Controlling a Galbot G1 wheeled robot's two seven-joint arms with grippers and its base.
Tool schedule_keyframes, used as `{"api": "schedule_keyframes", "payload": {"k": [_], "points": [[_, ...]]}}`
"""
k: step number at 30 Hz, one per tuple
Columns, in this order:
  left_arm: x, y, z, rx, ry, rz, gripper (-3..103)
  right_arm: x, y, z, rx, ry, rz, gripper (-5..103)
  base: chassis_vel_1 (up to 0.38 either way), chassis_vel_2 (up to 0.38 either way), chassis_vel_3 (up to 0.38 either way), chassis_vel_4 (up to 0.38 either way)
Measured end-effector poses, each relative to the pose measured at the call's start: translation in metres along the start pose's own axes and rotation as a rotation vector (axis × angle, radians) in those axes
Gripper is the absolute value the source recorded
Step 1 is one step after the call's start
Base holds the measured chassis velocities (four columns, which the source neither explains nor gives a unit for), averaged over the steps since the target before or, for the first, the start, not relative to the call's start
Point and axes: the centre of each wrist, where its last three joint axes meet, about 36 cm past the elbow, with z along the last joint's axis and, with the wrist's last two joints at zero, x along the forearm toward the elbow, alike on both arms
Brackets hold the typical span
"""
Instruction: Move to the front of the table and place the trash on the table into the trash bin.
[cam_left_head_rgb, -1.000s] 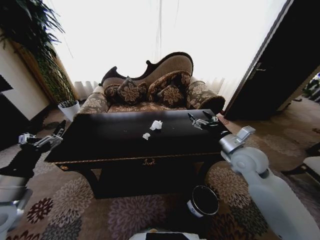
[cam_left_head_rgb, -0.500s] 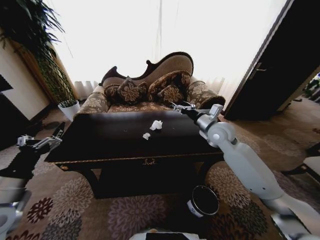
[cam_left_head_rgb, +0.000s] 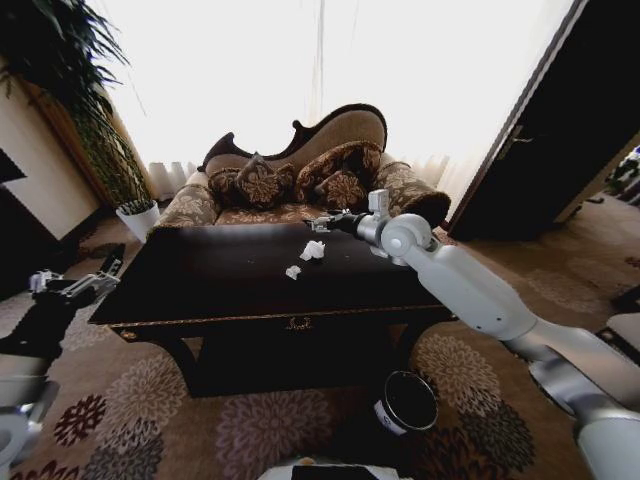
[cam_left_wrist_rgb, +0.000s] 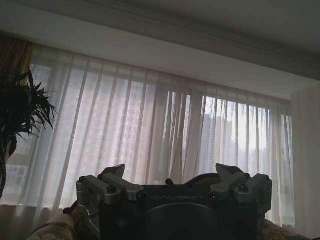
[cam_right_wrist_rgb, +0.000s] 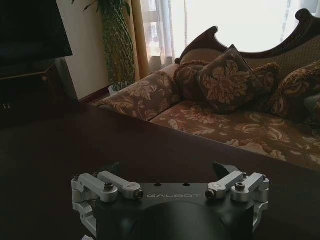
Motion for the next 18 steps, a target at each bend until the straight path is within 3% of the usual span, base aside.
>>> {"api": "schedule_keyframes", "payload": {"k": [6, 18], "points": [[0.0, 0.001, 0.001, 0.001, -0.002, -0.003, 100, -0.008, -0.014, 0.003, 0.039, 0.055, 0.025, 100, 0.0, 0.0, 0.0, 0.0], [-0.001, 0.001, 0.004, 0.005, 0.0, -0.002, 100, -0.026, -0.013, 0.008, 0.105, 0.098, 0.008, 100, 0.0, 0.0, 0.0, 0.0]]}}
